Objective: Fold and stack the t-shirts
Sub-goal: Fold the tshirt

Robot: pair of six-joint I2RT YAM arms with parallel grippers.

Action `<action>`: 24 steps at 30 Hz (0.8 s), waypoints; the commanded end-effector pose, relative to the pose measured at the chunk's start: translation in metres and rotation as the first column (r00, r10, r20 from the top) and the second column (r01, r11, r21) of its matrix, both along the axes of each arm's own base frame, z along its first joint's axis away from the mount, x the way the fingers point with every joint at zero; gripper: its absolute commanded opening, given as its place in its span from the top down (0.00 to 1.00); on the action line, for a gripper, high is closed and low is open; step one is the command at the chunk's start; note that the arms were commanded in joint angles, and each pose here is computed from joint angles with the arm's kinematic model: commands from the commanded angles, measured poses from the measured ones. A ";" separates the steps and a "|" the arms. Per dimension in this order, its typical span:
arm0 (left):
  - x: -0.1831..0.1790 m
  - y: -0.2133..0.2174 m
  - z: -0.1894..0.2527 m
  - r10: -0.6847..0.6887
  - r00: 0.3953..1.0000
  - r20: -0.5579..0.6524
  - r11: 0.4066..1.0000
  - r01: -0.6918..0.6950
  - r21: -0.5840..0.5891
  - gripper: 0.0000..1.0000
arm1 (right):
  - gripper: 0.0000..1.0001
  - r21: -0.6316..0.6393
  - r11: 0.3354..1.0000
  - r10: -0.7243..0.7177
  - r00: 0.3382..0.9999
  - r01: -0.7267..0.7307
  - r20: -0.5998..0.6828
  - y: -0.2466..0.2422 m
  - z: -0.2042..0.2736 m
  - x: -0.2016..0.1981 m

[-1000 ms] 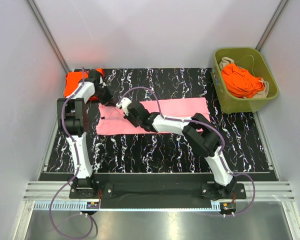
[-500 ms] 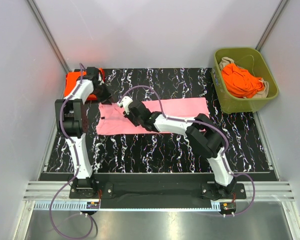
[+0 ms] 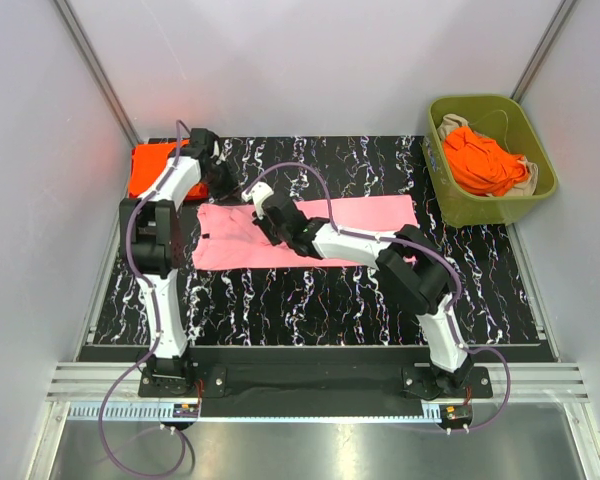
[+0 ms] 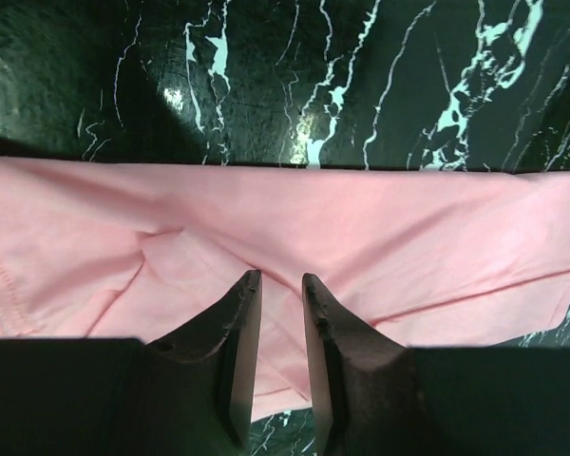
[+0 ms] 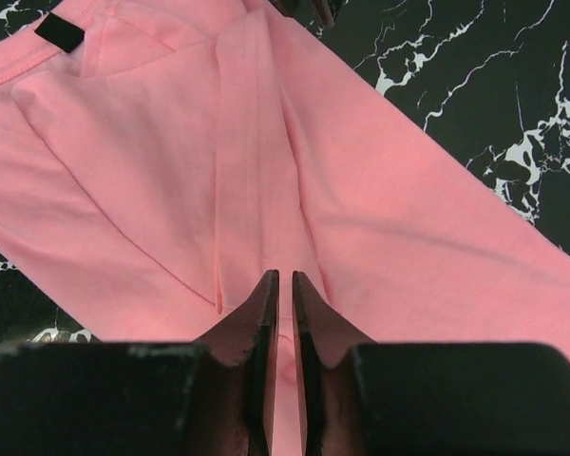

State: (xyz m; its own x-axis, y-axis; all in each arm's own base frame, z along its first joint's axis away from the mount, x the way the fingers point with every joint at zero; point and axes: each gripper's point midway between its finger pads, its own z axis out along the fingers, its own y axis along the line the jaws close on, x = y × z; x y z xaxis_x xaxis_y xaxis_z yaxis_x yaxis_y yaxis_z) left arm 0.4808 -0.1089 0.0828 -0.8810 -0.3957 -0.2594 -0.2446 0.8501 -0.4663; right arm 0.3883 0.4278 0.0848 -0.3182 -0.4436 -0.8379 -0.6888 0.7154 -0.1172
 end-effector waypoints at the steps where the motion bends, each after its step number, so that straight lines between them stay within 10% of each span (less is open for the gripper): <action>1: 0.006 0.002 -0.022 0.019 0.999 -0.026 1.000 -0.019 -0.018 0.71 | 0.83 0.039 0.999 -0.032 0.999 0.033 -0.012 0.003 0.001 0.005; 24: 0.023 0.004 -0.063 0.041 0.998 -0.056 0.996 -0.037 0.075 0.70 | 0.80 -0.017 0.978 -0.207 0.968 0.206 -0.139 -0.039 -0.058 -0.001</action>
